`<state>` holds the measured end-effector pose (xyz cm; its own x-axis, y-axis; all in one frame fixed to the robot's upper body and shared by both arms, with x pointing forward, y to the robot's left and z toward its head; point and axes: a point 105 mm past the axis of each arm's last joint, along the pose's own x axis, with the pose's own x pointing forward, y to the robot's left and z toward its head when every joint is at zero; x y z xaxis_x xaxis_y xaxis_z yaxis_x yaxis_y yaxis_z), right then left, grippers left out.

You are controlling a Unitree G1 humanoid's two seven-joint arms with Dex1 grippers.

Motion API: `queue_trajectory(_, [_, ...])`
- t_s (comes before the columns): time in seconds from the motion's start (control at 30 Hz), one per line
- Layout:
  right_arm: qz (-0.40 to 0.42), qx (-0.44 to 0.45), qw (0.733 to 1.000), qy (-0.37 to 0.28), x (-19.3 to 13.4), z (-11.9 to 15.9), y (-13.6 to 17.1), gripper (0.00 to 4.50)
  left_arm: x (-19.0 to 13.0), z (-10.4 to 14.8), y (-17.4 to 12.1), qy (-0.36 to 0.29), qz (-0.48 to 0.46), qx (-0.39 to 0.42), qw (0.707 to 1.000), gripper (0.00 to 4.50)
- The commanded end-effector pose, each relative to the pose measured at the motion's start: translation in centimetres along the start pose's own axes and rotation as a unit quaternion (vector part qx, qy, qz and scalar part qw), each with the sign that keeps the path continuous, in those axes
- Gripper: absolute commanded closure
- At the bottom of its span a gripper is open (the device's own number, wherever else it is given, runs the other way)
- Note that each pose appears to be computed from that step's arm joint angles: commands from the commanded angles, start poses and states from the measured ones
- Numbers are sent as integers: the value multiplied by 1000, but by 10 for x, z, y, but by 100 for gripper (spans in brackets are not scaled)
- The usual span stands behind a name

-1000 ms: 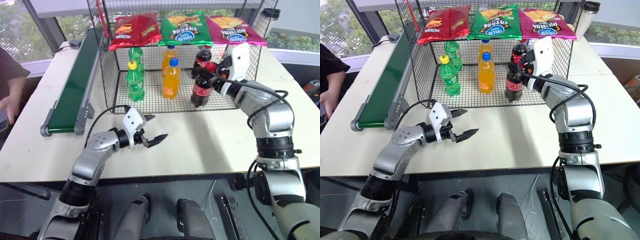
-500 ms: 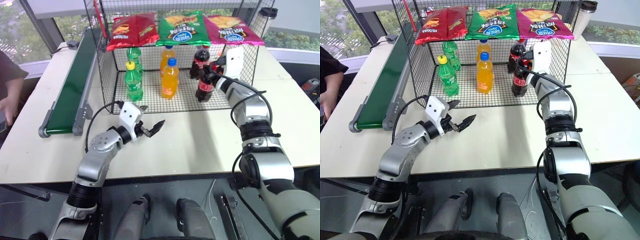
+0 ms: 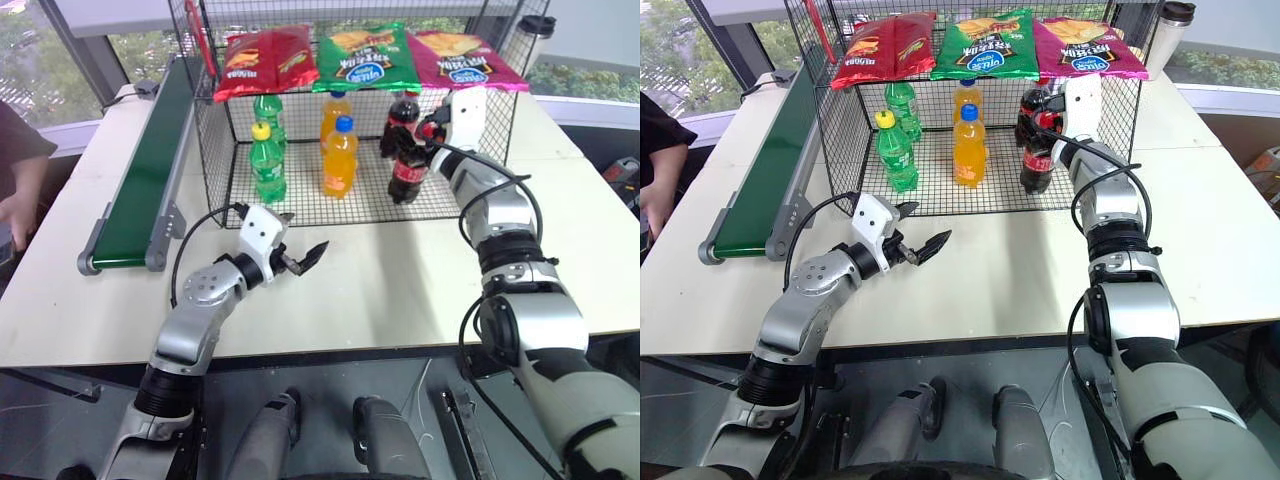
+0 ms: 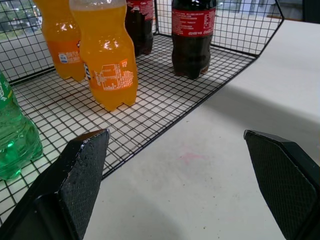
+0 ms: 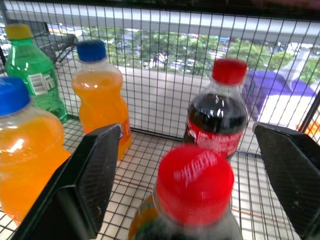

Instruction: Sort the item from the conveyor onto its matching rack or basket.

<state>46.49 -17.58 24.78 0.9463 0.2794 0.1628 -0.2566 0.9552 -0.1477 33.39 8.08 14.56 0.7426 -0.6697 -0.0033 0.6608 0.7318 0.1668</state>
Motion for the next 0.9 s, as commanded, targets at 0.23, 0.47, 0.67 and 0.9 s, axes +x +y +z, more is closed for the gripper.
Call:
queue_trajectory(0.23, [11, -42, 999, -21, -42, 34, -16, 9, -1, 5, 0, -13, 0, 11, 1000, 0])
queue_trajectory(0.47, [160, 21, 985, 56, -91, -7, 40, 9, -8, -1, 6, -5, 11, 17, 1000, 0])
queue_trajectory(0.67, [244, 82, 958, 125, -127, -62, 99, 9, -16, -8, 5, -4, 23, -5, 1000, 0])
queue_trajectory(0.9, [271, 109, 947, 130, -130, -70, 124, 9, -28, -20, 7, 21, 31, -14, 999, 0])
